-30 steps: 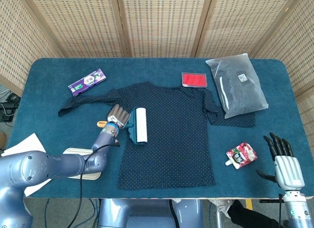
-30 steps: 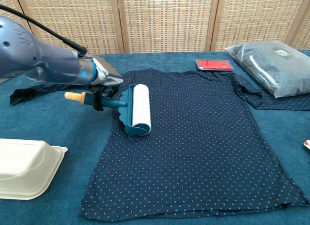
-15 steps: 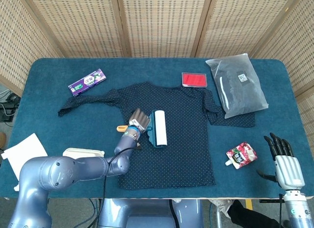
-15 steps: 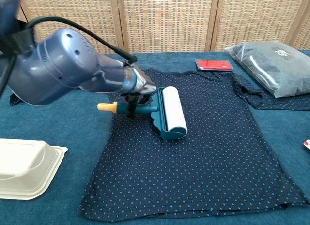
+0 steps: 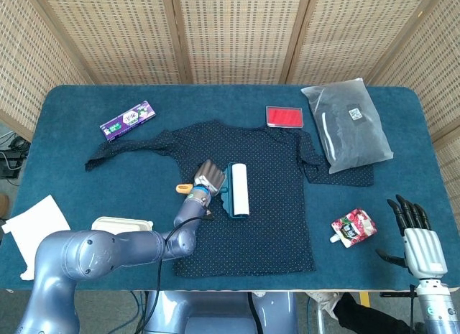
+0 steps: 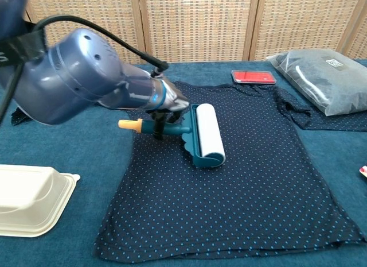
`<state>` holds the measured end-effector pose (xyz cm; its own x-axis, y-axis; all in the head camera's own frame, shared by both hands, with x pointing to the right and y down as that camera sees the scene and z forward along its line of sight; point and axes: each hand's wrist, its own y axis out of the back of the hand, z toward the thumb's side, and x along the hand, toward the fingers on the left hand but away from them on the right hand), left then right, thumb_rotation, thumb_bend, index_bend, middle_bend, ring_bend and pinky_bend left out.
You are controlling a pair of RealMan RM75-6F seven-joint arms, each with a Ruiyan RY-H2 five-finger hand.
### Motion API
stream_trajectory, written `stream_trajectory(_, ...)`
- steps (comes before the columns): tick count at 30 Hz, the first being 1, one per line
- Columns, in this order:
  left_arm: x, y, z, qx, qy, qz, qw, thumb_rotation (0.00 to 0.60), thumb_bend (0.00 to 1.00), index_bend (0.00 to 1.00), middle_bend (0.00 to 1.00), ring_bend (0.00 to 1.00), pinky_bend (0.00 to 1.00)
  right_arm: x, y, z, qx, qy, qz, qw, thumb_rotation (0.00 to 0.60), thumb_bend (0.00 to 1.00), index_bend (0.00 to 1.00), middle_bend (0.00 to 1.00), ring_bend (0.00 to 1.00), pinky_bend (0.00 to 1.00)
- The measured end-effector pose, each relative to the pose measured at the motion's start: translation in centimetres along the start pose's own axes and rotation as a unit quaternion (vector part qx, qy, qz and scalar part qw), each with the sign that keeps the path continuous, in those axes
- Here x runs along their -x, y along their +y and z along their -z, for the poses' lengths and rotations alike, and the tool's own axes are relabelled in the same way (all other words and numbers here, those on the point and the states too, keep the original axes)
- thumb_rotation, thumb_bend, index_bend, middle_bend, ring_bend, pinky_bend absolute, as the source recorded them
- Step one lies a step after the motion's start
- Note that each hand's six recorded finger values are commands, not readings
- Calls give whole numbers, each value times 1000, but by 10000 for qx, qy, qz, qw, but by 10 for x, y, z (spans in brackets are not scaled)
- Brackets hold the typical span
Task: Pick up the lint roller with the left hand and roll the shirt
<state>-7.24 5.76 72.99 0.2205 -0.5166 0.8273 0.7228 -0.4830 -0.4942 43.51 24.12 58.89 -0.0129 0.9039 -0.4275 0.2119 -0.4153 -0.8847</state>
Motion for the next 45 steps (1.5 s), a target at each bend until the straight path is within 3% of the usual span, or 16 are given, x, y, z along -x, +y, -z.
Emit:
stream_trajectory(10, 20, -38, 65, 191, 379, 96, 9991, 600, 411, 870, 888, 732, 643, -4, -1, -10, -98, 134, 6, 9999, 600, 129, 0, 0, 0, 0)
stream_trajectory(16, 33, -48, 92, 386, 557, -153, 9976, 600, 376, 808, 732, 630, 559, -6, -3, -15, -148, 209, 19, 9997, 600, 130, 0, 0, 0, 0)
stream_trajectory(21, 46, -60, 113, 693, 634, -465, 9945, 600, 391, 819, 727, 627, 535, -7, -3, -20, -199, 293, 39, 9994, 600, 130, 0, 0, 0, 0)
stream_trajectory(28, 66, -94, 140, 1050, 689, -609, 9902, 600, 397, 806, 693, 599, 497, -11, -1, -27, -247, 389, 91, 9989, 600, 129, 0, 0, 0, 0)
stream_trajectory(31, 69, -104, 147, 1093, 716, -615, 9895, 600, 370, 661, 556, 497, 397, -12, 0, -29, -264, 420, 117, 9987, 600, 129, 0, 0, 0, 0)
stream_trajectory(33, 70, -109, 151, 1110, 756, -610, 9891, 600, 291, 449, 363, 332, 306, -13, 0, -31, -278, 443, 137, 9985, 600, 129, 0, 0, 0, 0)
stream_trajectory(34, 71, -110, 153, 1109, 776, -617, 9889, 600, 213, 335, 212, 195, 216, -14, 0, -32, -286, 450, 145, 9985, 600, 129, 0, 0, 0, 0)
stream_trajectory(35, 71, -111, 155, 1084, 807, -645, 9887, 600, 131, 247, 90, 81, 113, -14, 1, -32, -294, 457, 152, 9984, 600, 129, 0, 0, 0, 0)
stream_trajectory(36, 70, -112, 157, 1042, 843, -678, 9886, 600, 90, 208, 36, 30, 57, -15, 1, -33, -305, 464, 157, 9983, 600, 130, 0, 0, 0, 0)
stream_trajectory(37, 70, -113, 160, 988, 885, -718, 9886, 600, 48, 150, 0, 0, 8, -15, 1, -33, -309, 466, 160, 9983, 600, 130, 0, 0, 0, 0)
stream_trajectory(40, 67, -117, 164, 811, 1027, -865, 9876, 600, 24, 23, 0, 0, 0, -16, 1, -34, -348, 477, 175, 9981, 600, 130, 0, 0, 0, 0)
stream_trajectory(45, 63, -123, 163, 901, 1158, -1089, 9832, 600, 16, 0, 0, 0, 0, -18, 3, -37, -341, 517, 211, 9979, 600, 129, 0, 0, 0, 0)
